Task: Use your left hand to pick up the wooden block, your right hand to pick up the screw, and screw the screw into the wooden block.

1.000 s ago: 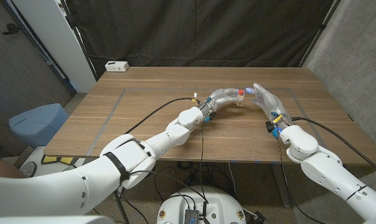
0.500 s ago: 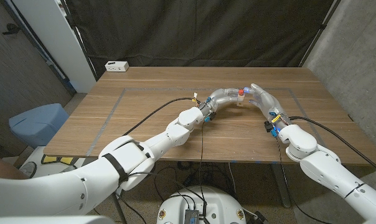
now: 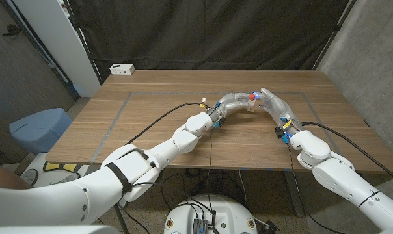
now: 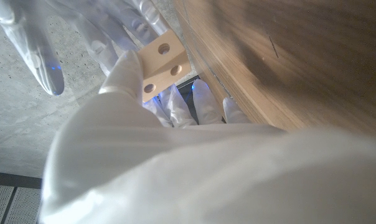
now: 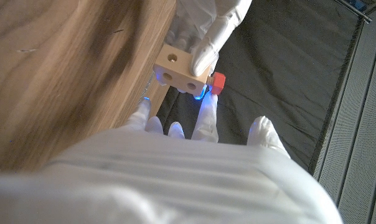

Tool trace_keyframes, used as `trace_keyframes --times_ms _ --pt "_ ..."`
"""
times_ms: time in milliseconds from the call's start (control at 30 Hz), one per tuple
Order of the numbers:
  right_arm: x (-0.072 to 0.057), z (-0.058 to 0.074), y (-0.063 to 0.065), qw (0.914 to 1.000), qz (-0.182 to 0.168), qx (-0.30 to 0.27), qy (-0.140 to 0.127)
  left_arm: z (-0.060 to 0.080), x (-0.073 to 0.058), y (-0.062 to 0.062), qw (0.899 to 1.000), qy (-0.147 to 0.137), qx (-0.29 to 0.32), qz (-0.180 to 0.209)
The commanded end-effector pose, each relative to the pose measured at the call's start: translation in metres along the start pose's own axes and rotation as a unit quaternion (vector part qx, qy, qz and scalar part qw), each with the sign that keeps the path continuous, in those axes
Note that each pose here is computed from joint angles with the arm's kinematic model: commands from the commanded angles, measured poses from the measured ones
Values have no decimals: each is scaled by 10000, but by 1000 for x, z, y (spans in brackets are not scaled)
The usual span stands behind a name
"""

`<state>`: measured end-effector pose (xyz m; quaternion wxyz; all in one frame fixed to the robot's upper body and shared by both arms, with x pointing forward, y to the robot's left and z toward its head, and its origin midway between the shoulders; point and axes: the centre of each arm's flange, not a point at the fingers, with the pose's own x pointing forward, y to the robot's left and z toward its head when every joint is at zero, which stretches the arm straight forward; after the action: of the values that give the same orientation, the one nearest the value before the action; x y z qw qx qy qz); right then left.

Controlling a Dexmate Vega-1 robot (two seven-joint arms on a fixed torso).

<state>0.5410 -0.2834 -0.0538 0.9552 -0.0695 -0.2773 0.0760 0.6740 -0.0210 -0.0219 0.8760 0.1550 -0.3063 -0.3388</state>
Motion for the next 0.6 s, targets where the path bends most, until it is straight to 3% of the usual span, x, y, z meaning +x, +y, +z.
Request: trace_keyframes --times_ms 33,600 --pt "-4 1 2 10000 -1 -22 -19 1 -4 -2 10000 -31 -4 -1" --pt "-6 3 7 10000 -86 -9 28 0 -9 1 10000 -44 -40 35"
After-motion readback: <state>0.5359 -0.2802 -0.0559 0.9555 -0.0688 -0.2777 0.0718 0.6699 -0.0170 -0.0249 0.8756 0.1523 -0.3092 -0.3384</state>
